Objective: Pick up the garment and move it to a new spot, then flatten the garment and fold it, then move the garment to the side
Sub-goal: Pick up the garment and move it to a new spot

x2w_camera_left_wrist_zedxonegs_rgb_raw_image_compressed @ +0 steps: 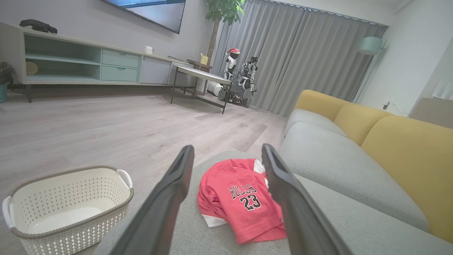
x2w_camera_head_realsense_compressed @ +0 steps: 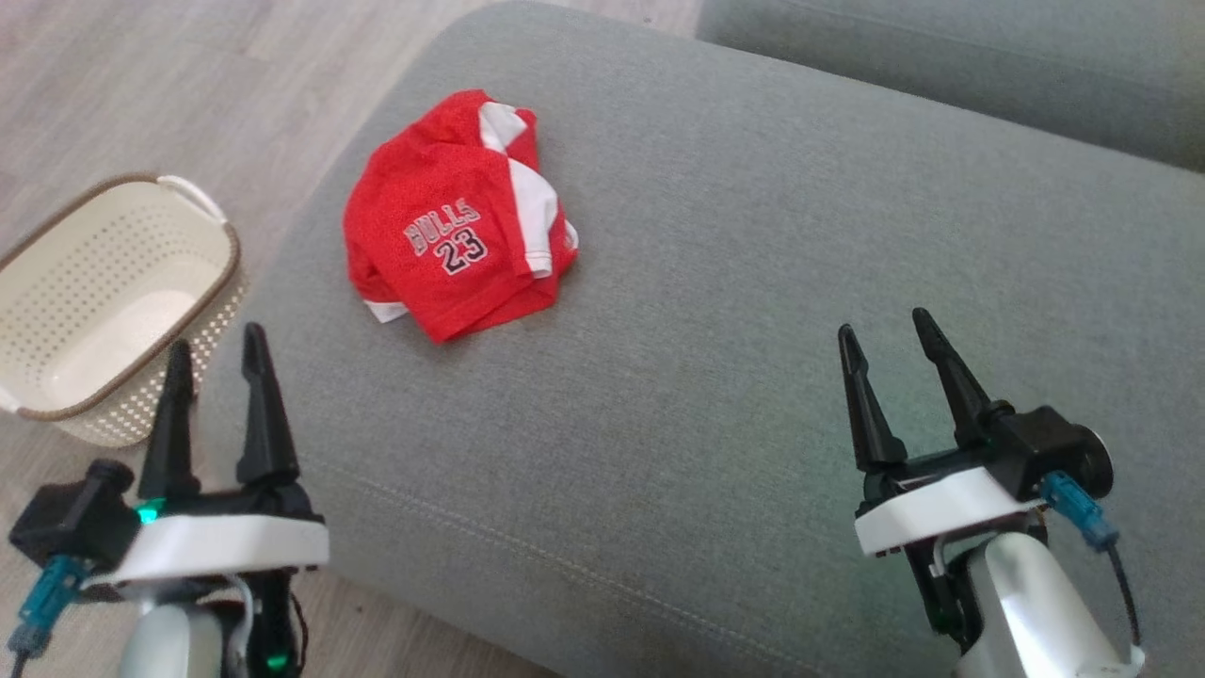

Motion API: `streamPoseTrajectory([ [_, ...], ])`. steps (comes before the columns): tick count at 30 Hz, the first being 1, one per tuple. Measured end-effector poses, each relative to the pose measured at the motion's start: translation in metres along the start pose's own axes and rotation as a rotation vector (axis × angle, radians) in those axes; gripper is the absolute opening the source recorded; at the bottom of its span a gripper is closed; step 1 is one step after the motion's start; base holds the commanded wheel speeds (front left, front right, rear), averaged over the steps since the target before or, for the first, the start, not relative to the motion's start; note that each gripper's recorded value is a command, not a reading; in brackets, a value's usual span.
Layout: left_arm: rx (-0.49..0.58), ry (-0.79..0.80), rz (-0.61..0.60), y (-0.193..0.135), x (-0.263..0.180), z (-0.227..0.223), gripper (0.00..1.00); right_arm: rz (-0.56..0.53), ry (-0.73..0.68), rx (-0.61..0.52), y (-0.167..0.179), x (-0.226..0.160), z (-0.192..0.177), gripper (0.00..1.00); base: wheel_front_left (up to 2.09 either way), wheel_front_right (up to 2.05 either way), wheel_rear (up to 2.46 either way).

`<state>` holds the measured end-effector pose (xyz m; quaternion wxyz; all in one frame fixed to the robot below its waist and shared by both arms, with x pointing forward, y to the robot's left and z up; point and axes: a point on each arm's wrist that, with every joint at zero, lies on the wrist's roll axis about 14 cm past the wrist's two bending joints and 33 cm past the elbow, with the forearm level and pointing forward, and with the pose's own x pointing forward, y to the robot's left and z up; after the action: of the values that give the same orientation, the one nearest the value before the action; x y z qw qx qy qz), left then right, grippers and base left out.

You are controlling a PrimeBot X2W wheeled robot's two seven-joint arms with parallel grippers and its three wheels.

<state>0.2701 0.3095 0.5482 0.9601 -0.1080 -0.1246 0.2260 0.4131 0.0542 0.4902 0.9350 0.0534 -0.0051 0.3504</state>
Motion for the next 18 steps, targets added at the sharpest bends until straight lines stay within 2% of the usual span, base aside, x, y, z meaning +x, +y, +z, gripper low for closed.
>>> streamPoseTrajectory([
  [9,0.045,0.073,-0.072,-0.018,0.046,-0.032,1.0,-0.106,0.004,-0.01,-0.045,0.001,-0.012,1.0,0.0,0.0,0.0],
  [18,0.146,0.348,-0.125,-0.017,0.091,-0.117,1.0,-0.196,-0.059,-0.079,-0.092,0.004,0.009,1.0,0.0,0.0,0.0],
])
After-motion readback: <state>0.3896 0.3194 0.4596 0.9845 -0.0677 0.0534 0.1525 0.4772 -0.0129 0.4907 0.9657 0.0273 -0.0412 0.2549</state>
